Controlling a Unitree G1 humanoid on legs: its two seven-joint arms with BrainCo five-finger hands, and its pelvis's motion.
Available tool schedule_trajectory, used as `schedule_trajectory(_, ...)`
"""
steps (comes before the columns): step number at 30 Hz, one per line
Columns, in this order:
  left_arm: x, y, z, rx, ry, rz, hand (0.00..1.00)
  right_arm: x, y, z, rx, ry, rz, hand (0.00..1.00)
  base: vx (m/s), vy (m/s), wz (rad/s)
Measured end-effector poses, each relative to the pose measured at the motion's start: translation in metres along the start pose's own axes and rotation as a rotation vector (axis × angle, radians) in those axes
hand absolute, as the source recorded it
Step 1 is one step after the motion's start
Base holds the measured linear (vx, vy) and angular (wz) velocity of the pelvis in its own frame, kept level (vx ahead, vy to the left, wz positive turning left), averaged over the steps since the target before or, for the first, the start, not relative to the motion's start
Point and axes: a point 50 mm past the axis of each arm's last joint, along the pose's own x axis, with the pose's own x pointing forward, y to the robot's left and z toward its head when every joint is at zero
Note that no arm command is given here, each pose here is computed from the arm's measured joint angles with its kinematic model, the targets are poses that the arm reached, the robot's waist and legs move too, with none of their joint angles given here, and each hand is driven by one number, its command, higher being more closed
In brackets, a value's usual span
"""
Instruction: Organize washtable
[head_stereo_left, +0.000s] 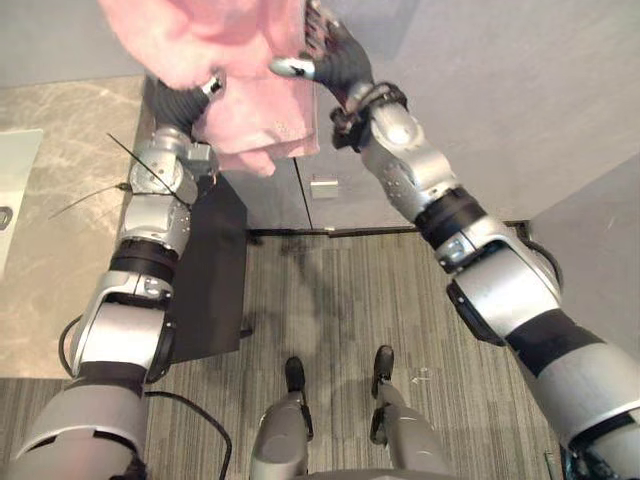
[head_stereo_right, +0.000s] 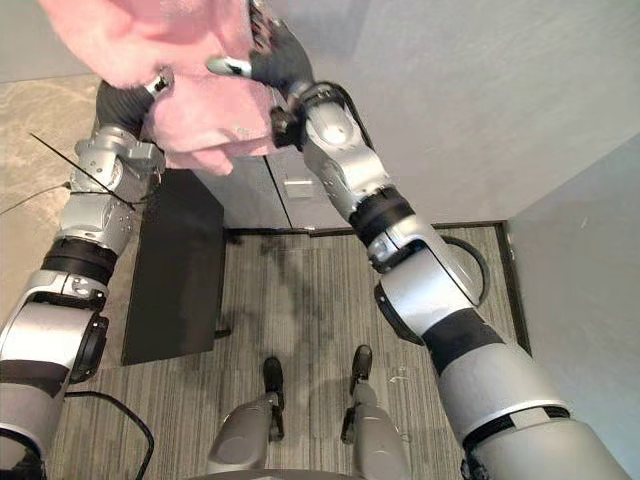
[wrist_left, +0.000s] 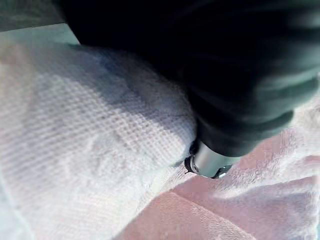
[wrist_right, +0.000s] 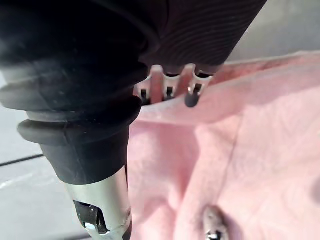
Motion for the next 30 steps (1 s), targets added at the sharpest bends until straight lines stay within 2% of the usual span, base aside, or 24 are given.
schedule_trajectory(12, 0.015, -0.027, 0.021, -0.091, -0.068, -0.014, 1.00, 0.016, -0.007, 0.037, 0.011, -0.074, -0.131, 0.00, 0.01, 0.028, 0.10)
schedule_trajectory(16, 0.015, -0.027, 0.021, -0.093, -0.070, -0.015, 1.00, 0.019, -0.025, 0.057, 0.024, -0.111, -0.193, 0.00, 0.02, 0.031, 0.08)
schedule_trajectory(23, 0.015, -0.027, 0.021, -0.099, -0.070, -0.018, 1.00, 0.010, -0.079, 0.082, -0.022, -0.120, -0.369, 0.00, 0.02, 0.036, 0.01)
schedule_trajectory(30, 0.015, -0.027, 0.020, -0.095, -0.067, -0.019, 1.00, 0.004, -0.104, 0.109, -0.088, -0.154, -0.450, 0.00, 0.00, 0.030, -0.05)
